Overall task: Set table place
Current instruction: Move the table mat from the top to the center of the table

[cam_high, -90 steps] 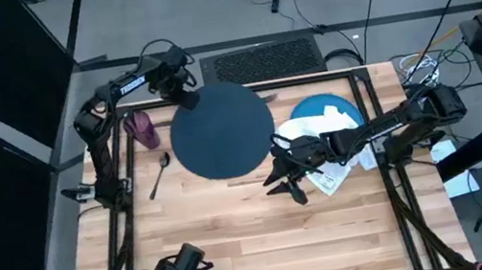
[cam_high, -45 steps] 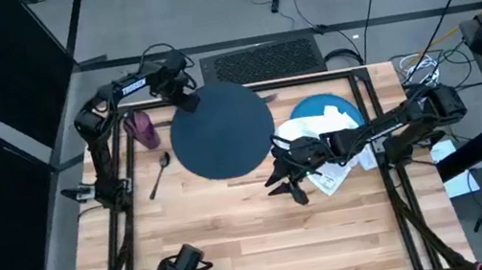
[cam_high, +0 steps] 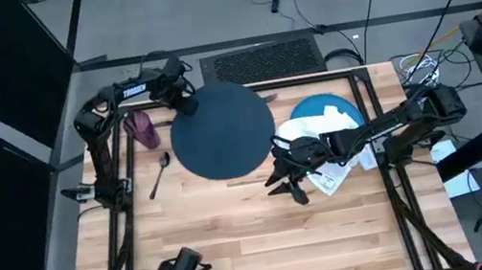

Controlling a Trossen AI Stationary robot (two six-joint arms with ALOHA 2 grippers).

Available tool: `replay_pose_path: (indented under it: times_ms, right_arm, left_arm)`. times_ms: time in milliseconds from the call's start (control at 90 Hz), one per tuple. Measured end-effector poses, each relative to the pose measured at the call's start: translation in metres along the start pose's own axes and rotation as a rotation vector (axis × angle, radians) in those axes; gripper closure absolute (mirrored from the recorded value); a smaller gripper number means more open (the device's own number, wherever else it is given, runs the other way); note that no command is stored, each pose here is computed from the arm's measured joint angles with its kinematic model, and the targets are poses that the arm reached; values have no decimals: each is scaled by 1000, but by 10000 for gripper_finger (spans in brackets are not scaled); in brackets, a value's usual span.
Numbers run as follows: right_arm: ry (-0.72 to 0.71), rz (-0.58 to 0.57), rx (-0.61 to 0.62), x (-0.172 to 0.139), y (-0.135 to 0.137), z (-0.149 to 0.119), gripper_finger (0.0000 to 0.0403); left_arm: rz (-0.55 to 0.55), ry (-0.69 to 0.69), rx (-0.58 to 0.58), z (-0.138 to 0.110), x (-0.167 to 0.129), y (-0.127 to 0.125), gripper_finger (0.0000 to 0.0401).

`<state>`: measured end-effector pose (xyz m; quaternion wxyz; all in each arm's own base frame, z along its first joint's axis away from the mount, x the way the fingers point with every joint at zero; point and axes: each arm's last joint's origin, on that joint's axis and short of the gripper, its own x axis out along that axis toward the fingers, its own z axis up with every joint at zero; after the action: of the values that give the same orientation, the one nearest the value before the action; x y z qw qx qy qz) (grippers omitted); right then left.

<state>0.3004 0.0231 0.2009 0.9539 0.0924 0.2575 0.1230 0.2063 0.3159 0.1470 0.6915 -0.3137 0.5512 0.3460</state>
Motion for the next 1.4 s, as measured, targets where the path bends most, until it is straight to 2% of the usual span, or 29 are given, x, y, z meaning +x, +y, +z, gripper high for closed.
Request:
replay_pose_path:
  times_ms: [322, 500, 633, 778, 1033, 1400]
  right_arm:
    - [-1, -1, -9, 0, 0, 0, 280]
    - [0, -1, -9, 0, 0, 0, 280]
    - [0, -1, -12, 0, 0, 0, 280]
    - [1, -1, -15, 0, 0, 0, 280]
    - [2, -2, -22, 0, 0, 0, 280]
    - [2, -7, -25, 0, 0, 0, 280]
  left_arm:
    - [-189, -23, 5, 2, 0, -7, 304]
    - [-188, -30, 6, 2, 0, -7, 304]
    - [-101, -27, 22, 2, 0, -4, 304]
    - [-92, -27, 32, 2, 0, -4, 304]
    - [-200, -32, 48, 2, 0, -7, 304]
    - [-206, -31, 78, 2, 0, -7, 311]
